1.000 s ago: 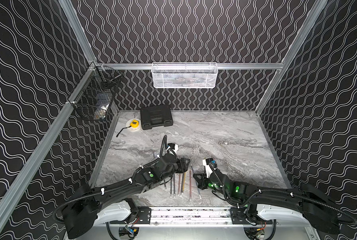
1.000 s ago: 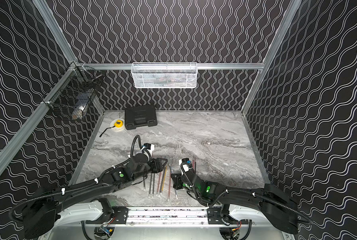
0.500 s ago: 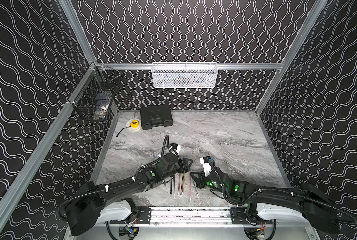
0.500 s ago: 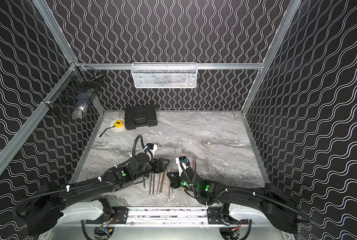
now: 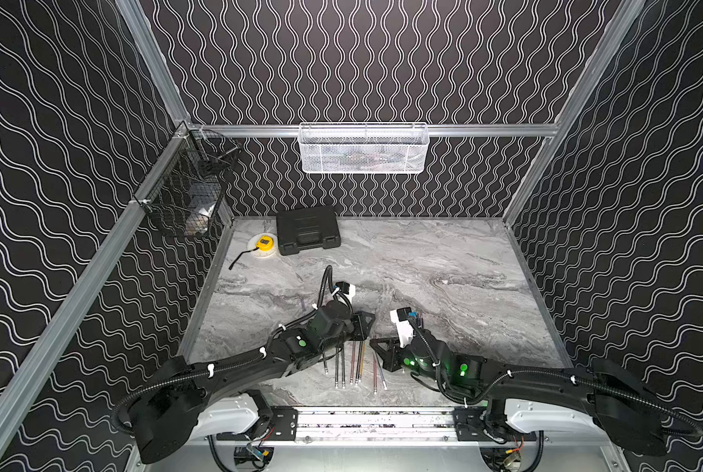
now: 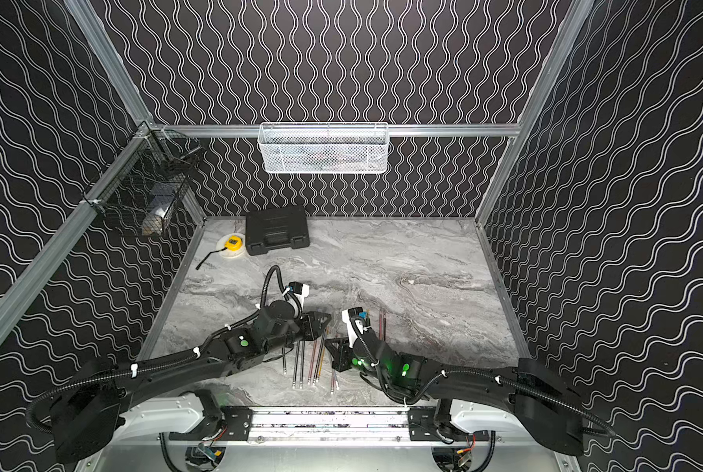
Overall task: Remove the protective cover of the pencils
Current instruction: Pick up the pencil from the center of the board, then remove the protective sleeve from the pencil.
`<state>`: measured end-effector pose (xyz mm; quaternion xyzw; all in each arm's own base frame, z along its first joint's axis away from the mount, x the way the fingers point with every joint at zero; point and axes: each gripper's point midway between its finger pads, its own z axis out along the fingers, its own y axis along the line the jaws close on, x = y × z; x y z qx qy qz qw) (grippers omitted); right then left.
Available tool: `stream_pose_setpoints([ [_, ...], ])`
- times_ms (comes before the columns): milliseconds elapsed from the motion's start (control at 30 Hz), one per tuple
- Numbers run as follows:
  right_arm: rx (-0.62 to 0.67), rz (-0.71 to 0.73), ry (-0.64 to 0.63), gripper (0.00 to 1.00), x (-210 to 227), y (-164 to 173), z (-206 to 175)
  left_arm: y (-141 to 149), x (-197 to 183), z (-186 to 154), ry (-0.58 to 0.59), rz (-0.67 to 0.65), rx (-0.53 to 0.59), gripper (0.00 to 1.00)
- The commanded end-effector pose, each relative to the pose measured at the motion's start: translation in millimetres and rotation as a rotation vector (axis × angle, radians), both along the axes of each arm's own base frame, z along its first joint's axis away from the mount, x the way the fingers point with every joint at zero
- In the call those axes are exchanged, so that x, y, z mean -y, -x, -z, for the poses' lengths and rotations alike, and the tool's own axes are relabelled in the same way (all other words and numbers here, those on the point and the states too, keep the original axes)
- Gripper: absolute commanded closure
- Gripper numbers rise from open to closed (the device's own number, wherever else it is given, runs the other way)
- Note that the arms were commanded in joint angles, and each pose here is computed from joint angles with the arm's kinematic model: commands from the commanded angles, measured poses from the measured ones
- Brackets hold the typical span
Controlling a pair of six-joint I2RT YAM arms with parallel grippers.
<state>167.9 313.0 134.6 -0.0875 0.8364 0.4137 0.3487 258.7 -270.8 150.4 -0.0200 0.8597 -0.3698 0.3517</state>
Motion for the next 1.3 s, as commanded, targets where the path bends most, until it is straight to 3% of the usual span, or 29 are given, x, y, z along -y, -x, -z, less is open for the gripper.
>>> stream_pose_setpoints([
  [0, 0.025, -0.007, -0.042, 1.0, -6.8, -1.4, -13.3, -4.4, 2.3, -9.9, 0.038, -0.014, 0.02, 0.69],
  [200, 0.023, -0.003, -0.039, 1.0, -6.5, -1.0, -12.2, -4.2, 1.0, -9.9, 0.037, -0.02, 0.019, 0.8],
  [467, 0.018, -0.007, -0.034, 1.0, -9.9, -0.9, -9.8, -4.2, -1.4, -11.0, 0.038, -0.028, 0.021, 0.84],
  [633, 0.011, -0.008, -0.021, 0.76, -12.6, -1.6, -7.0, -4.4, -2.0, -10.6, 0.038, -0.032, 0.018, 0.85],
  [833, 0.012, -0.004, 0.0, 0.66, -16.1, -4.5, -5.2, -4.0, -2.9, -12.8, 0.044, -0.036, 0.018, 0.85],
  [1067, 0.027, -0.004, 0.04, 0.67, -22.3, -9.5, -3.9, -4.7, -3.6, -13.7, 0.044, -0.035, 0.016, 0.85],
  [1267, 0.028, -0.018, 0.036, 0.88, -25.6, -8.5, -5.7, -4.4, -5.4, -15.2, 0.04, -0.036, 0.018, 0.86],
])
